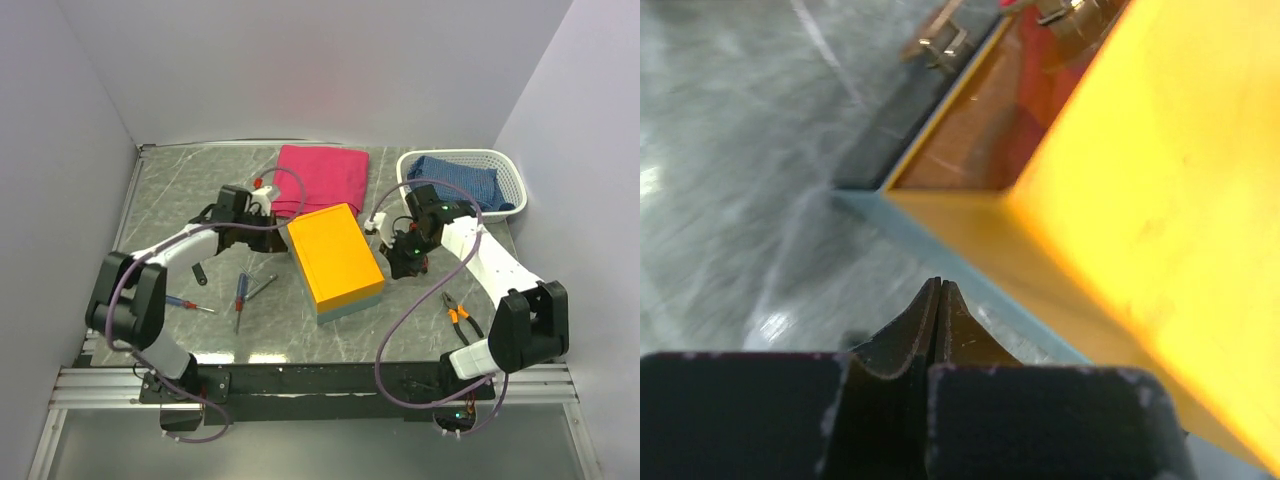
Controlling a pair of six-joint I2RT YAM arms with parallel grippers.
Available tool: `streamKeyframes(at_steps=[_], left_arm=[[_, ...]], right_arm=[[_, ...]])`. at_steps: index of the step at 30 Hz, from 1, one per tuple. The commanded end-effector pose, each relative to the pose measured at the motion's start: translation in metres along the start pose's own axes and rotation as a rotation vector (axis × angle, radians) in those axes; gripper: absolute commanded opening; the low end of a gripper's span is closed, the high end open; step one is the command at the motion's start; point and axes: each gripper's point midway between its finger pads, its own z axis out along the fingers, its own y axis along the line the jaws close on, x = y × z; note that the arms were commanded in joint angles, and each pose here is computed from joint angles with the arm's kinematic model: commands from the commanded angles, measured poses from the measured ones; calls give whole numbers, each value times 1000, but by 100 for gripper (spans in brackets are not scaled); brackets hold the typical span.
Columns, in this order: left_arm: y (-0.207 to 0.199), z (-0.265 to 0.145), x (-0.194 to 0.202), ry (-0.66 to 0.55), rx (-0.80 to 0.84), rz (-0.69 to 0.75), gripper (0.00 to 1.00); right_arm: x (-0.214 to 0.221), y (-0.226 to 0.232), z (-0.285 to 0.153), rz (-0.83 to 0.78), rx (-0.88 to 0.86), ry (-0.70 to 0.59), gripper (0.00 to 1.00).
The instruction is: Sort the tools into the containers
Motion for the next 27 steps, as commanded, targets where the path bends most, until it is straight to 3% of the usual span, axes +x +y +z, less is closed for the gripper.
streamKeyframes(at_steps=[1,6,10,12,13,15,19,22,27], left_arm=[[-18,19,-31,-33,86,65,1],[-9,49,-55,6,95,47,1],[-15,64,-112,-64,114,101,1],[-2,83,-121,-46,98,118,1],[-10,82,-149,-87,107,154,1],[3,99,-144,-27,95,143,1],[2,102,-175,-83,78,180,1],[23,85,-198,-158,-65,170,1],[56,-18,-229,-349,-314,16,1]], right_arm=[[-24,17,0,-42,-76,-52,0],[-30,41,13,-102,-133,-35,0],[-50,47,20,-115,-164,-60,0],[-66,43,25,-125,-171,-81,0],[-73,44,31,-127,-183,-80,0],[-96,39,30,-149,-171,-112,0],[-129,27,34,-132,-167,-159,0],[-138,20,28,-149,-139,-168,0],[-112,13,30,-169,-75,-115,0]])
